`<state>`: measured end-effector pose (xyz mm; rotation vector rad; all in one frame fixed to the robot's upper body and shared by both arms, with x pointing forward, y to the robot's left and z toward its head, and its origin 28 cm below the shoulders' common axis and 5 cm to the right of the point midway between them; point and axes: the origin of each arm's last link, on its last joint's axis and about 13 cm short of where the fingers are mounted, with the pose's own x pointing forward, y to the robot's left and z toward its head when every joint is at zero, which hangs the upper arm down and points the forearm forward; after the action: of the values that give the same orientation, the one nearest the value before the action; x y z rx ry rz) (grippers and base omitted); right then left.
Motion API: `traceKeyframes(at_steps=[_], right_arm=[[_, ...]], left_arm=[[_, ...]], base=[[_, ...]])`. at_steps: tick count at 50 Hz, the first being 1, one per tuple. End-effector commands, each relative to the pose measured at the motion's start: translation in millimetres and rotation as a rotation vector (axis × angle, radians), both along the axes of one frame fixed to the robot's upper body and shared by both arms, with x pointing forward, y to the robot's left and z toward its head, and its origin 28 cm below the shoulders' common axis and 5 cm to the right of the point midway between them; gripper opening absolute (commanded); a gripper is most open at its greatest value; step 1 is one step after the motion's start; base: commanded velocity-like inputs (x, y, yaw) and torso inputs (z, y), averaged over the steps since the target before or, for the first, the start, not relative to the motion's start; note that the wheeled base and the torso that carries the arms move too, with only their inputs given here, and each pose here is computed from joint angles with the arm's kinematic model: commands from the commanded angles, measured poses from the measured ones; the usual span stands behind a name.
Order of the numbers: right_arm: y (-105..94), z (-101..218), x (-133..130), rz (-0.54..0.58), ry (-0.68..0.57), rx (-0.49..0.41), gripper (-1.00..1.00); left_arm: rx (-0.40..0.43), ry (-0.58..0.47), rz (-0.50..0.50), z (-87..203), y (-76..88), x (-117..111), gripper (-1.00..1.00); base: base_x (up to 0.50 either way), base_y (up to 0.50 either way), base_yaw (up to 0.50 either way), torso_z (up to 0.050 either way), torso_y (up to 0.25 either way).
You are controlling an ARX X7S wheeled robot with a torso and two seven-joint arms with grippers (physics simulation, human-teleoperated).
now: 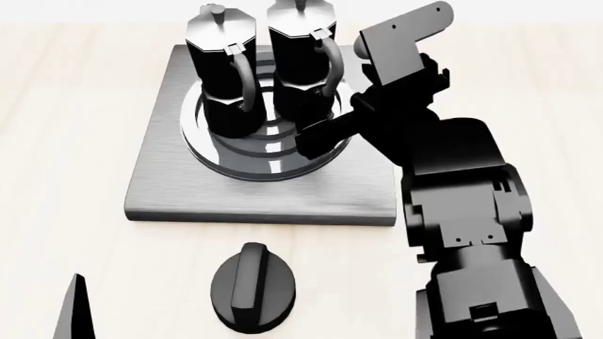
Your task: Put both moka pots on the stove.
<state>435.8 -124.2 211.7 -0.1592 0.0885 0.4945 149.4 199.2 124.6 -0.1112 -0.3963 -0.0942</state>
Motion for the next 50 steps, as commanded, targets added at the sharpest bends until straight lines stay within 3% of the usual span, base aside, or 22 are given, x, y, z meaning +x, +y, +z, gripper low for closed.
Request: traceKeyframes(at_steps=[1,5,9,11,12,14,15,18,27,32,37,38,41,43,50], right_arm=[[1.4,8.0,1.7,-0.001,-0.045,0.004,1.0],[1.0,15.7,3.0,0.005,-0.086,0.017,1.0],[-0.3,28.7,2.2,0.019,-0.158,0.085,1.0],[-3.9,15.8,-11.3,-0.003,-0.123,0.133,1.0],[2.6,39.5,-16.9,0.035,-0.235,0.127,1.0],[6.7,47.8,-33.1,0.044,-0.307,0.163,1.0],[8.9,54.2,-45.0,0.046,-0.363,0.241,1.0],[15.5,58.8,-72.3,0.054,-0.45,0.296,1.0],[25.7,51.4,-112.9,0.002,-0.604,0.301,1.0],[28.9,45.1,-128.9,0.014,-0.618,0.304,1.0],[32.3,38.5,-149.4,-0.033,-0.697,0.239,1.0],[32.0,37.5,-153.0,-0.083,-0.731,0.216,1.0],[31.9,32.4,-163.7,-0.151,-0.758,0.24,1.0],[31.7,27.4,-168.7,-0.144,-0.74,0.283,1.0],[34.5,8.3,-191.8,-0.151,-0.733,0.293,1.0]], left_arm=[[-0.001,0.001,0.001,-1.3,0.3,0.4,1.0],[0.0,0.002,-0.002,-1.4,-0.3,0.6,1.0],[0.0,0.001,-0.002,-1.1,-0.5,0.5,1.0],[0.0,0.003,-0.001,-1.4,-0.5,0.9,1.0],[0.0,0.003,-0.001,-1.4,-0.5,0.9,1.0],[0.0,0.002,-0.002,-0.8,-0.8,0.3,1.0],[0.0,0.003,-0.002,-1.0,-1.0,0.2,1.0],[0.003,0.0,-0.003,-0.6,-1.0,-0.3,1.0],[0.001,0.001,-0.002,0.3,-0.8,-0.6,1.0],[0.003,0.002,-0.004,0.0,-1.0,-0.8,1.0],[0.002,0.004,-0.004,1.1,-1.4,-1.3,1.0],[0.001,0.004,-0.005,0.9,-1.5,-1.3,1.0],[0.001,0.003,-0.005,1.2,-1.7,-1.4,1.0],[0.001,0.003,-0.006,0.6,-1.8,-1.4,1.0],[0.0,0.001,-0.007,0.9,-2.0,-2.1,1.0]], base=[[0.0,0.0,0.0,0.0,0.0],[0.0,0.0,0.0,0.0,0.0],[0.0,0.0,0.0,0.0,0.0],[0.0,0.0,0.0,0.0,0.0],[0.0,0.0,0.0,0.0,0.0],[0.0,0.0,0.0,0.0,0.0],[0.0,0.0,0.0,0.0,0.0],[0.0,0.0,0.0,0.0,0.0],[0.0,0.0,0.0,0.0,0.0],[0.0,0.0,0.0,0.0,0.0],[0.0,0.0,0.0,0.0,0.0],[0.0,0.0,0.0,0.0,0.0],[0.0,0.0,0.0,0.0,0.0],[0.0,0.0,0.0,0.0,0.0],[0.0,0.0,0.0,0.0,0.0]])
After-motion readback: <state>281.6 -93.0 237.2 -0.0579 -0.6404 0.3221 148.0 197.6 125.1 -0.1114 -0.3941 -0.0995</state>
